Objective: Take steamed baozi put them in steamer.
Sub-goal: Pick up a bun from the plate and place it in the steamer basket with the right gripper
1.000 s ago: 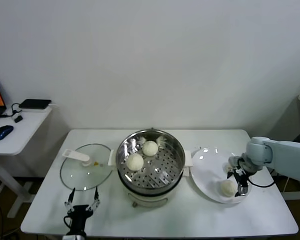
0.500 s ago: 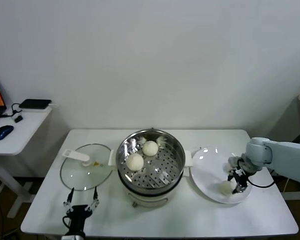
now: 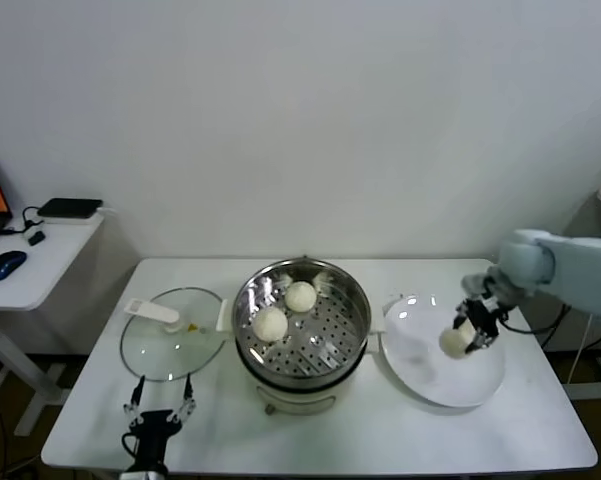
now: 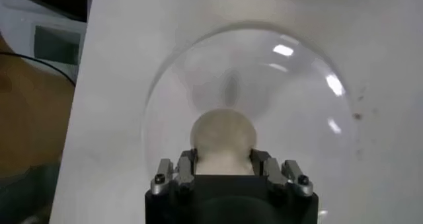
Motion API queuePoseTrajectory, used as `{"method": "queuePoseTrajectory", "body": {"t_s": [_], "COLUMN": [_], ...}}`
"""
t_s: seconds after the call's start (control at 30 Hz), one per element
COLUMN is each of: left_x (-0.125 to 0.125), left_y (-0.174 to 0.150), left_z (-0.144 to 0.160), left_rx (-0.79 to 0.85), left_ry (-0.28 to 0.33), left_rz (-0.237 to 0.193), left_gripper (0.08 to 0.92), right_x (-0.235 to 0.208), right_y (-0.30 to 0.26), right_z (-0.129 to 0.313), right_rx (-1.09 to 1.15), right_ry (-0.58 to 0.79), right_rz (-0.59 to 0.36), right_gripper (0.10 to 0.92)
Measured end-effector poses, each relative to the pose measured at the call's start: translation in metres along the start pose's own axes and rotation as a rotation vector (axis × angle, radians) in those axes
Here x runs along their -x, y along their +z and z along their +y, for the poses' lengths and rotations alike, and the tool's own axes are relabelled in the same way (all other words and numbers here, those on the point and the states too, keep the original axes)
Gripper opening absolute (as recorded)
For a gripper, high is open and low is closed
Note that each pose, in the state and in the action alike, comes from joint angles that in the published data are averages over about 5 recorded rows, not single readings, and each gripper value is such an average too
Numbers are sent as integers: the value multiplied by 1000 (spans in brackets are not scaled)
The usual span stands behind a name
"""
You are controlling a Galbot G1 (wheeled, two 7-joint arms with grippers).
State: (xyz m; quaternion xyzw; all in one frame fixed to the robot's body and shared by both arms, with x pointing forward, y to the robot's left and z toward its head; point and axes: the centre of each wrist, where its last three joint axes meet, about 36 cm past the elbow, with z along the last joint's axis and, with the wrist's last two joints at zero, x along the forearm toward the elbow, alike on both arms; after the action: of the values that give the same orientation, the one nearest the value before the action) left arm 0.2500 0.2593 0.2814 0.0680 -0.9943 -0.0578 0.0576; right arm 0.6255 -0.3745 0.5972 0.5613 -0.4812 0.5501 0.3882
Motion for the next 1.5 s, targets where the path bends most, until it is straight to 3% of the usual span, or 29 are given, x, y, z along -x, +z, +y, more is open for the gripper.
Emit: {"method": "queuePoseTrajectory", "body": {"t_s": [0.27,0.5,0.83,1.5], "left_x": [2,3,3,1], "left_y": [0,0,2,8], "left_z": [-1,-4,-3,4], "left_rx": [-11,-21,-25,-13], "left_ry": [3,4,-1,-15], "left_rz": [5,6,7,12], "left_gripper": [823,823,823,823], "right_x": [-91,-120,-86,8], "right_y": [-66,-154,-258,-343], "right_z": [-49,-69,-80,-70], "right_rx": [-328,-650,-937,-1143], "right_ry": [50,32,-51,-105], "right_rz": [-64,-74,-45,-93], "right_gripper": [589,611,465,459]}}
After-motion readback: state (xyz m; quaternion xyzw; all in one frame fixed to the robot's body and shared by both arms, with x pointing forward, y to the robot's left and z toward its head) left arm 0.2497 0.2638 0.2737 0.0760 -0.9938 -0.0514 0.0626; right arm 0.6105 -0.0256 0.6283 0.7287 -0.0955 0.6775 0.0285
